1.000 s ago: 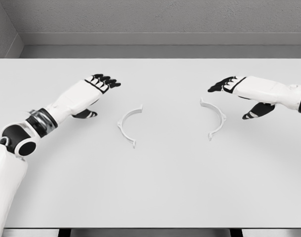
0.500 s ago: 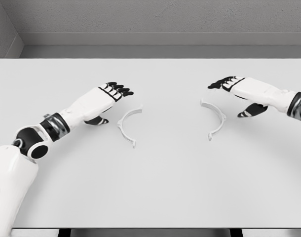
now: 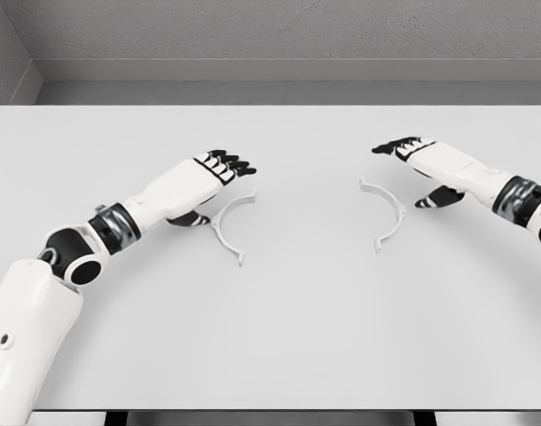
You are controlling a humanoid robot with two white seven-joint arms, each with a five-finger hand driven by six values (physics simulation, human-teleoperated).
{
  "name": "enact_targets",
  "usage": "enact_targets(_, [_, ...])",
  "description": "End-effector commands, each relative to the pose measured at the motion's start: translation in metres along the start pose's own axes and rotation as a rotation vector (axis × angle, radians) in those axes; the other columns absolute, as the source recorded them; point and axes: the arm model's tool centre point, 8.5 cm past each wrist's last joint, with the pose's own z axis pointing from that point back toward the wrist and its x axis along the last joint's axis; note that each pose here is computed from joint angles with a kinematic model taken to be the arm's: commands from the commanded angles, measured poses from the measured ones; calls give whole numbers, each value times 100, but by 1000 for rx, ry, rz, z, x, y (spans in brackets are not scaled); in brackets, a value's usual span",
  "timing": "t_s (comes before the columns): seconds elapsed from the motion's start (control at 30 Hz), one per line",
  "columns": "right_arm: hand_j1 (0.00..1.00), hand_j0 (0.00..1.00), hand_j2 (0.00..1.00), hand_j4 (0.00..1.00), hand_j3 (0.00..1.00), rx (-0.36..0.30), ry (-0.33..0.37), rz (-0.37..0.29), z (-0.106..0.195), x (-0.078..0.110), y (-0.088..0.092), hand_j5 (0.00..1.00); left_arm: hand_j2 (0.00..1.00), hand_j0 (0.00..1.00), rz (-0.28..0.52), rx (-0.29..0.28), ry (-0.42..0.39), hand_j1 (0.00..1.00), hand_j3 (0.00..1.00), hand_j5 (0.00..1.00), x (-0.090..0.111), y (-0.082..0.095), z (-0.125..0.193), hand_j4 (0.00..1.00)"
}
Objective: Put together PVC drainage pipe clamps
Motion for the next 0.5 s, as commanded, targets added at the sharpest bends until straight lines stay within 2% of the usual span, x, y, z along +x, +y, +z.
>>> enact_targets(0.0, [100,100,100,100,100,13,6,-1,-1,-1,5,100,100,100,6,4,-3,100,100,100,1,0,-1,100])
enact_targets(0.47, [100,100,100,100,100,32,-23,-5,-10,9,14,100,100,100,14,16,-41,100,100,100,16,0,-12,100])
